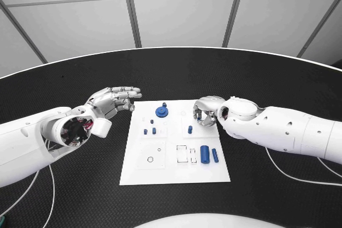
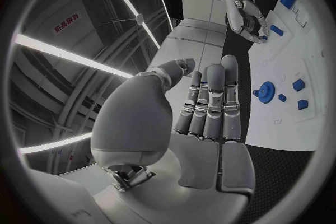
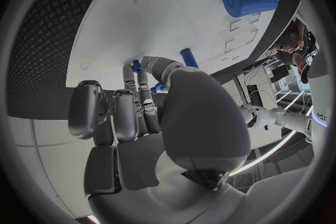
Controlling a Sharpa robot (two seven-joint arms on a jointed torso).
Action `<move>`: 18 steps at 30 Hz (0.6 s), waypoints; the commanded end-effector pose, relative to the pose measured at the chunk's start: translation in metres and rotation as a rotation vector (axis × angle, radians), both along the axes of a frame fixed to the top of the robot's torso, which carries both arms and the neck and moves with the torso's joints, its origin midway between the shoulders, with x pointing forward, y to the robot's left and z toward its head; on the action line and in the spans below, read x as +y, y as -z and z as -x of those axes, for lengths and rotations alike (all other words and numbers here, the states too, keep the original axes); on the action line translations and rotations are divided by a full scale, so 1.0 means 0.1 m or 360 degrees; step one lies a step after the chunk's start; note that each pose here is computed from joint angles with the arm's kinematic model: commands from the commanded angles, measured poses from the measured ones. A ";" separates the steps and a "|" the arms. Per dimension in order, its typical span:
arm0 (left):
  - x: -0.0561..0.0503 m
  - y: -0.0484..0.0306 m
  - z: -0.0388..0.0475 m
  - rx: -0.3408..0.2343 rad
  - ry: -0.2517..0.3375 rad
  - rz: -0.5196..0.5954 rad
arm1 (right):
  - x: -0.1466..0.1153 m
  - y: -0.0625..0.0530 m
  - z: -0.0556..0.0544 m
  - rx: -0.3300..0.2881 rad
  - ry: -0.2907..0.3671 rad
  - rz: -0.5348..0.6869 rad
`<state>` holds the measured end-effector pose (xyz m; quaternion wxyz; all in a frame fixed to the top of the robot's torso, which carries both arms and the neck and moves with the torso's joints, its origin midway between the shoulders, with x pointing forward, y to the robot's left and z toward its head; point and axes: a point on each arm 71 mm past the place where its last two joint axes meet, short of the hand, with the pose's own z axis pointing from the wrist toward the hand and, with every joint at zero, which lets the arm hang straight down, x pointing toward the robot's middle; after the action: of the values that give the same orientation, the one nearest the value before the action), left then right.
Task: Assemble the parts on the task board
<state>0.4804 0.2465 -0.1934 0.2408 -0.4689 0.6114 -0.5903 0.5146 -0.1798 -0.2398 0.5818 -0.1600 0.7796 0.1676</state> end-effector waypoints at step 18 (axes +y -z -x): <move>0.00 0.005 0.002 0.0010 0.0002 -0.0005 | -0.03 -0.02 0.01 -0.0117 0.0018 0.0042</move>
<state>0.4802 0.2462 -0.1939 0.2392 -0.4697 0.6134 -0.5881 0.5139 -0.1821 -0.2381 0.6078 -0.1695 0.7615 0.1482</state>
